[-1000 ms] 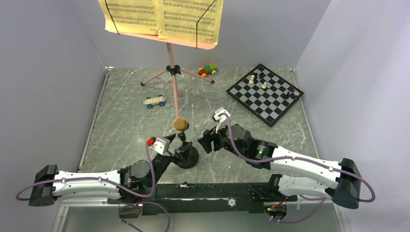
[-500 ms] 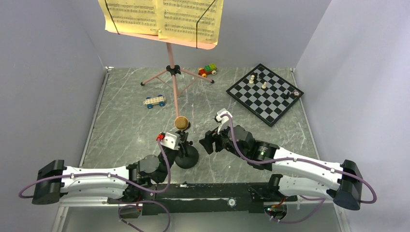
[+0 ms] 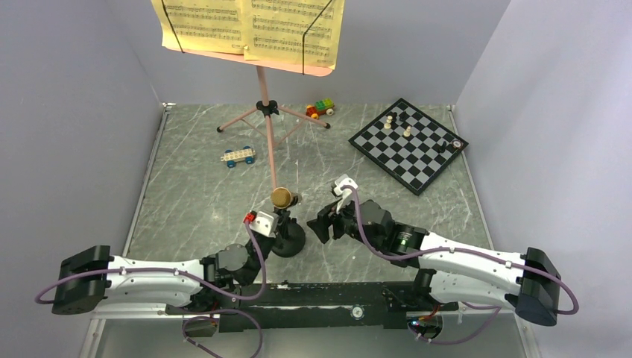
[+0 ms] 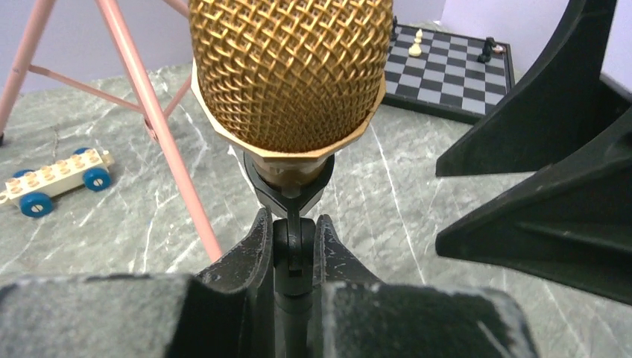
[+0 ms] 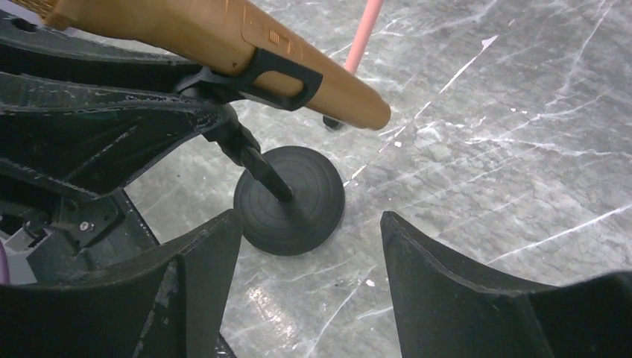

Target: Pack up the instrument practice props

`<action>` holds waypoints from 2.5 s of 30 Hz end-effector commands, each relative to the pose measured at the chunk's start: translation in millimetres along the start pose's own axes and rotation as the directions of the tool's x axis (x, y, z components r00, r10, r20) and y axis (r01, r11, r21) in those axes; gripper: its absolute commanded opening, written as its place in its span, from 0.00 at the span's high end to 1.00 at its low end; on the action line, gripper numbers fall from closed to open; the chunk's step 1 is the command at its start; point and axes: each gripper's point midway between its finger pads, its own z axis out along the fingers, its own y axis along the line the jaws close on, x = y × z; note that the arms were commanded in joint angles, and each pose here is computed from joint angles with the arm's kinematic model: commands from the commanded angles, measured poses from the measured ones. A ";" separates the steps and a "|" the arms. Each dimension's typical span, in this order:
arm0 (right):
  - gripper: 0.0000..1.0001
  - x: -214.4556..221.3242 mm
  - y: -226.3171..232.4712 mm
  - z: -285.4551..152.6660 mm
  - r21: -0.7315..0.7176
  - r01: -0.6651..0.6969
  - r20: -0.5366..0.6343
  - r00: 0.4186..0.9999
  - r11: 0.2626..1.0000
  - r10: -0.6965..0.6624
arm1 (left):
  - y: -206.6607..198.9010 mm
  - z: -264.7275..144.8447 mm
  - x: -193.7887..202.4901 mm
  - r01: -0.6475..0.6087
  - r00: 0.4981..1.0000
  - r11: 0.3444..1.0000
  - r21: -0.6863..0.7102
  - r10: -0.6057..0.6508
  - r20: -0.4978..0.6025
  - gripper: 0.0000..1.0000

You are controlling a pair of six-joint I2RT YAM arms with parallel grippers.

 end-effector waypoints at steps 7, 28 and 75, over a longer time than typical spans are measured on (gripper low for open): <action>0.27 -58.8 13.0 -11.3 -0.077 0.160 0.358 0.926 0.984 -0.123 | 1.2 -16.1 59.3 0.044 0.993 0.998 0.047 -0.039 -0.113 1.00; 0.28 -91.2 58.4 33.8 -0.155 0.409 0.517 0.809 0.899 -0.279 | -15.4 -36.9 101.5 0.112 0.968 0.978 0.175 -0.067 -0.243 1.00; 1.00 -177.3 -57.4 -14.7 0.451 0.087 0.429 0.852 0.888 -0.301 | -18.0 -29.6 97.5 0.061 0.971 0.984 0.166 -0.020 -0.238 0.73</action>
